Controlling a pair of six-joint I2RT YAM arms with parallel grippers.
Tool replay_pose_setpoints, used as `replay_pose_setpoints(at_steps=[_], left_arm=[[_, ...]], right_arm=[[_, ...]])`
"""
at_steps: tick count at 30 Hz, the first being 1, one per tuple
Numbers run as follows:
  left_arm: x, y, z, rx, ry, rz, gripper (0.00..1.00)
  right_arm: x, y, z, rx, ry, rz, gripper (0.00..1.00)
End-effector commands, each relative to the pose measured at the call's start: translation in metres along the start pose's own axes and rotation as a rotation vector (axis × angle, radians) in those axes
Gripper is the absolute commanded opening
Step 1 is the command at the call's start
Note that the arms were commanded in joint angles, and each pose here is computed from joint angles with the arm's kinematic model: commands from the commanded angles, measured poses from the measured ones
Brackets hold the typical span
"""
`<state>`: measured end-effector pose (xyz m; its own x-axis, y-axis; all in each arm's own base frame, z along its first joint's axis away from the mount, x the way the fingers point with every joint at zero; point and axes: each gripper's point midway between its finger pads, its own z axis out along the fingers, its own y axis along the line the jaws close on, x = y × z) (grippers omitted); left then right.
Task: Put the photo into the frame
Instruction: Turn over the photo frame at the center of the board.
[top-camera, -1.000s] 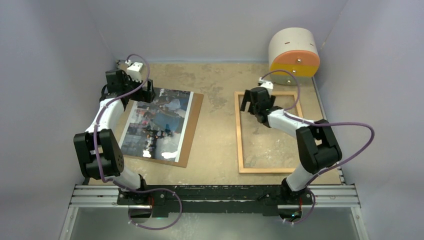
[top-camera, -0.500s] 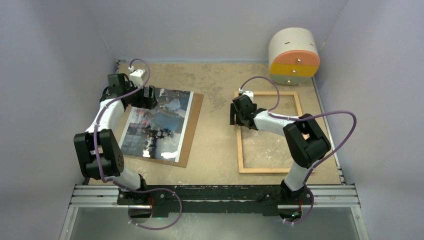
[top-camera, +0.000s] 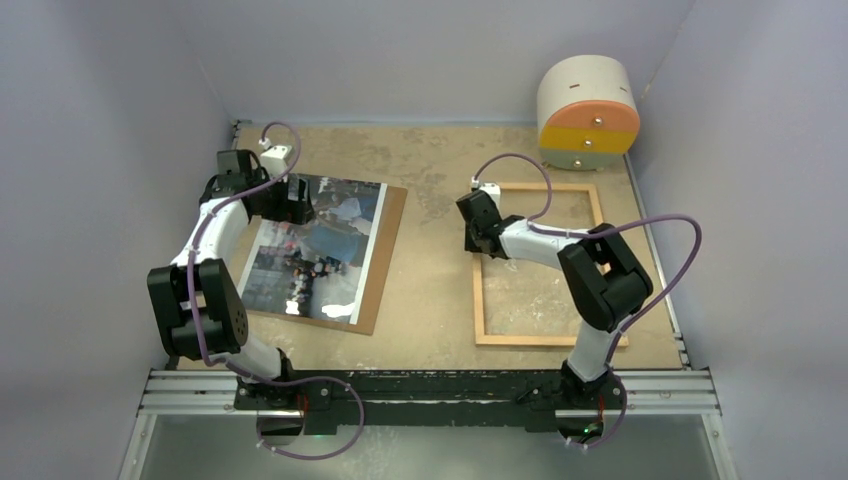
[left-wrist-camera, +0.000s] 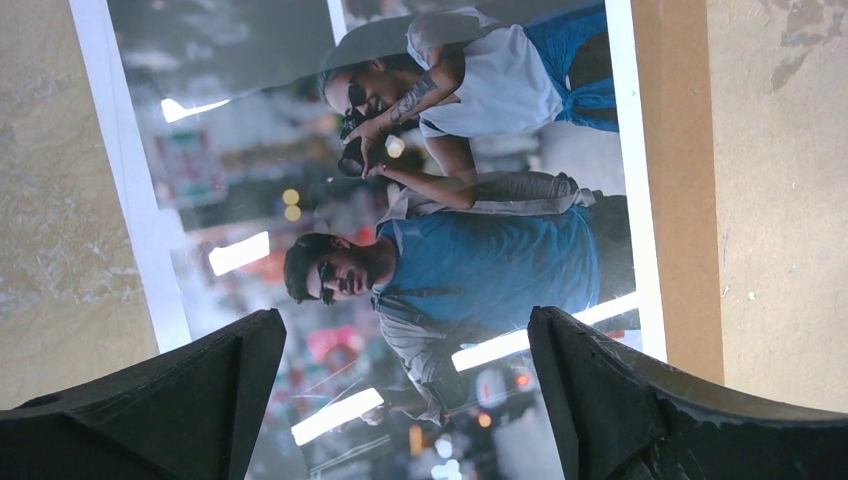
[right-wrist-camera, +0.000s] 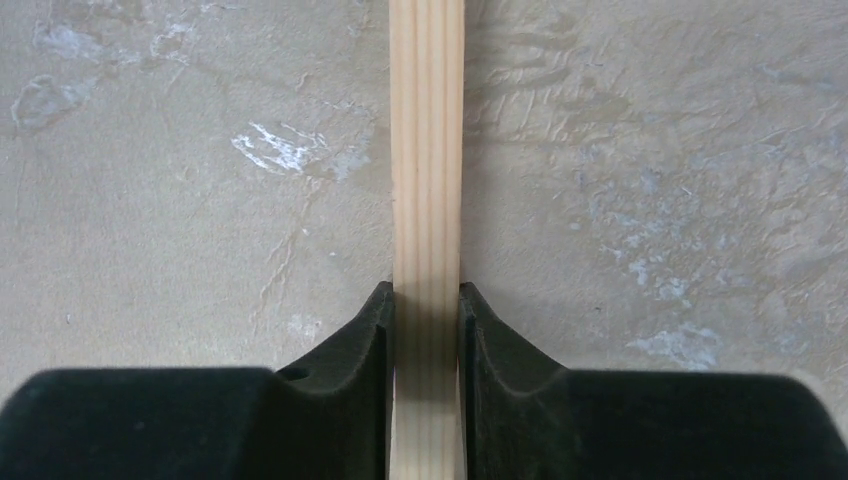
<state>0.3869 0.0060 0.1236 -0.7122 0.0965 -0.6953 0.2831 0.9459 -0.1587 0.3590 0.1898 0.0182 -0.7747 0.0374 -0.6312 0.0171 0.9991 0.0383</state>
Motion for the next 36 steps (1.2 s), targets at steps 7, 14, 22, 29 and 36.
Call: replay_pose_setpoints(at_steps=[7,14,22,29,36], left_arm=[[-0.002,-0.017,-0.019,0.056,-0.005,0.034,1.0],[-0.001,-0.017,-0.025,0.048,0.025,0.029,1.0],[-0.015,-0.025,-0.037,0.078,0.013,0.028,1.0],[-0.031,-0.027,-0.051,0.057,-0.024,0.031,1.0],[-0.048,-0.038,-0.067,0.09,-0.064,0.038,1.0]], right_arm=[[-0.028,0.069,-0.02,-0.09,0.05,0.085,0.0],[-0.075,0.149,-0.071,-0.294,-0.01,0.159,0.0],[-0.126,0.217,-0.129,-0.577,0.029,0.303,0.0],[-0.171,0.254,-0.176,-0.752,0.039,0.386,0.0],[-0.193,0.271,-0.215,-0.915,0.071,0.509,0.0]])
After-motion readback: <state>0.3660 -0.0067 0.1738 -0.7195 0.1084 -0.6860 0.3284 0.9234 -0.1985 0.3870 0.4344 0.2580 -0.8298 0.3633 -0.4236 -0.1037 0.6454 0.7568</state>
